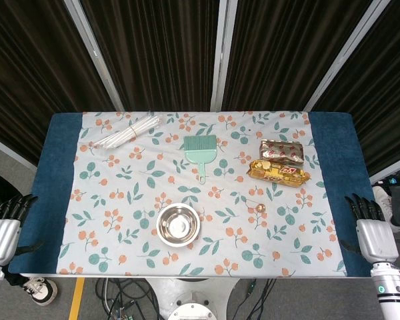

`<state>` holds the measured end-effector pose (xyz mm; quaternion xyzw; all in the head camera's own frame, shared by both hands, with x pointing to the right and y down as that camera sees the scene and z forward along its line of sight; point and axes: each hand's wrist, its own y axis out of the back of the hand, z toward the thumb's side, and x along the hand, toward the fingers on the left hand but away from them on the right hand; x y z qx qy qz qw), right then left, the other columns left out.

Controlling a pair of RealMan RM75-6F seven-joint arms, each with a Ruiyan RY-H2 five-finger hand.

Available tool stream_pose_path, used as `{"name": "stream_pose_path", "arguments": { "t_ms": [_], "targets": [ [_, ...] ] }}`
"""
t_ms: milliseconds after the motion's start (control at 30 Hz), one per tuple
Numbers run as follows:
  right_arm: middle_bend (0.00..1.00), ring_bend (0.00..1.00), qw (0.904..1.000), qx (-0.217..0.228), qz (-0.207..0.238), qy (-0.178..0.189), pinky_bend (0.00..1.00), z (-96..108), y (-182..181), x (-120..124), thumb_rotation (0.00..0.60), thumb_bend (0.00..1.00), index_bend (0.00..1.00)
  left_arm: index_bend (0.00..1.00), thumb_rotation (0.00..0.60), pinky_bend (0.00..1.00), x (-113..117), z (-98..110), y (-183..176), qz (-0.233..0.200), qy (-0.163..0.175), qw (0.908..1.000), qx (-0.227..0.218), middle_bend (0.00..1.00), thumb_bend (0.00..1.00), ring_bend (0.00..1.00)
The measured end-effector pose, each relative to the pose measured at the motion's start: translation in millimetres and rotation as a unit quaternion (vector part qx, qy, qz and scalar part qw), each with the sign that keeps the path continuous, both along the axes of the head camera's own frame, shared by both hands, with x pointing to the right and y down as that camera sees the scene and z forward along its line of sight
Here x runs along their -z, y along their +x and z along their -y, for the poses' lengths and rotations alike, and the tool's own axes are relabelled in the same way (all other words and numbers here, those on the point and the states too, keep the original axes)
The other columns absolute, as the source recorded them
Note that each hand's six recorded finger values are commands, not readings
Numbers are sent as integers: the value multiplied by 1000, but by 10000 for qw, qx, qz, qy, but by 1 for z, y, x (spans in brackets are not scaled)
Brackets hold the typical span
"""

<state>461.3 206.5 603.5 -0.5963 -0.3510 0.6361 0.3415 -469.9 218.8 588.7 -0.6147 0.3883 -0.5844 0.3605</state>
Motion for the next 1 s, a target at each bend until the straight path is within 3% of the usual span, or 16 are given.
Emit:
{"name": "stream_pose_path", "arguments": {
  "t_ms": [267, 433, 767, 900, 1000],
  "targets": [
    [0, 0, 9989, 183, 63, 434, 0, 4, -9, 8, 600, 42, 0, 106, 600, 132, 5, 1, 1, -18, 84, 10000, 20, 87, 0, 48],
    [0, 0, 9983, 224, 174, 512, 0, 7, -15, 10, 600, 42, 0, 106, 600, 132, 5, 2, 3, -63, 50, 10000, -11, 87, 0, 48],
    [0, 0, 9980, 605, 203, -27, 0, 22, -37, -9, 600, 51, 0, 106, 600, 132, -1, -3, 5, -124, -42, 9999, -7, 87, 0, 48],
    [0, 0, 9948, 923, 238, -365, 0, 34, -61, -27, 600, 52, 0, 106, 600, 132, -2, -2, 7, -149, -48, 9999, -29, 87, 0, 48],
    [0, 0, 9916, 1185, 298, -413, 0, 43, -83, -39, 600, 68, 0, 106, 600, 132, 0, -2, 7, -179, -35, 9998, -18, 87, 0, 48]
  ]
}}
